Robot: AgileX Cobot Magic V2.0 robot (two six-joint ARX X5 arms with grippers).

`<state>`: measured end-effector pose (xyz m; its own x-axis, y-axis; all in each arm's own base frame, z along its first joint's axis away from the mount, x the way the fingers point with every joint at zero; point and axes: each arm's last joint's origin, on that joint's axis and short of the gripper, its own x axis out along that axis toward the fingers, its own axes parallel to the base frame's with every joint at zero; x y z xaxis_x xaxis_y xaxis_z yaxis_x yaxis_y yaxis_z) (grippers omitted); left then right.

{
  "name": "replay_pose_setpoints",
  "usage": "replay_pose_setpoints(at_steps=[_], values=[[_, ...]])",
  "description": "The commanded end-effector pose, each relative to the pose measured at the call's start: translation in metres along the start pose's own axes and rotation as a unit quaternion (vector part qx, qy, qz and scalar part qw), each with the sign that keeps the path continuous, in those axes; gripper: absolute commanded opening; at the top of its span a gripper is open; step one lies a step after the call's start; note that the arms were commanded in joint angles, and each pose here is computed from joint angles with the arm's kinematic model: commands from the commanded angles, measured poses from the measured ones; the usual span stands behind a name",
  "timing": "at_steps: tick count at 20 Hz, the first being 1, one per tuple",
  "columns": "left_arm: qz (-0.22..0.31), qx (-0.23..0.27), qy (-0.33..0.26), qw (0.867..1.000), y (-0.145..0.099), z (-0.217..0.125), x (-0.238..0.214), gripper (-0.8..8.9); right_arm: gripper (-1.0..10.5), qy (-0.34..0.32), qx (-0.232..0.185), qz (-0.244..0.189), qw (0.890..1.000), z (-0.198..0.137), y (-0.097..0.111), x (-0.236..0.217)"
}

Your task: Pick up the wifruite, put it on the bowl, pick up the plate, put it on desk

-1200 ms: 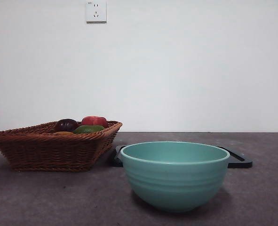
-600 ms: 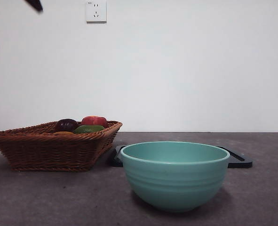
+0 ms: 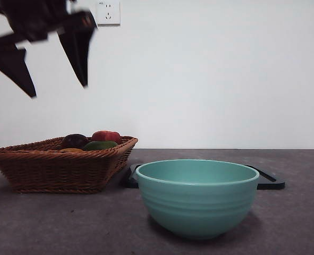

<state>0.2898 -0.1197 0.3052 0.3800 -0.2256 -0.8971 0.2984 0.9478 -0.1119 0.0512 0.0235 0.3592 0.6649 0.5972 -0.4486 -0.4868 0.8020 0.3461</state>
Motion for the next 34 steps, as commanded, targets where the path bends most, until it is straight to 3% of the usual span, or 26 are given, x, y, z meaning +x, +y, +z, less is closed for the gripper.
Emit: replay_pose_setpoints(at_steps=[1,8,14,17,24,27,34], values=[[0.009,0.003,0.016,1.000,-0.003,0.012,0.023,6.52,5.5,-0.004,-0.002,0.005,1.000,0.003,0.003,-0.003],[0.016,0.001,0.071,0.997,0.001,0.019,0.090,6.52,5.5,-0.003,-0.002,0.005,1.000,0.003,0.003,-0.003],[0.019,0.001,0.097,0.995,0.003,0.017,0.117,6.52,5.5,-0.004,-0.002,0.005,1.000,0.003,0.003,-0.003],[0.020,-0.001,0.103,0.994,0.003,0.016,0.119,5.53,5.5,-0.003,-0.002,0.005,1.000,0.003,0.003,-0.003],[0.022,-0.003,0.117,0.993,0.004,0.014,0.121,4.21,5.5,-0.004,-0.005,0.005,1.000,0.003,0.003,-0.003],[0.022,-0.003,0.121,0.992,0.004,0.013,0.124,2.80,5.5,-0.004,-0.005,0.005,1.000,0.003,0.003,-0.003],[0.023,-0.003,0.127,0.992,0.003,0.022,0.110,2.80,5.5,-0.002,-0.005,0.005,1.000,0.002,0.003,-0.003]])
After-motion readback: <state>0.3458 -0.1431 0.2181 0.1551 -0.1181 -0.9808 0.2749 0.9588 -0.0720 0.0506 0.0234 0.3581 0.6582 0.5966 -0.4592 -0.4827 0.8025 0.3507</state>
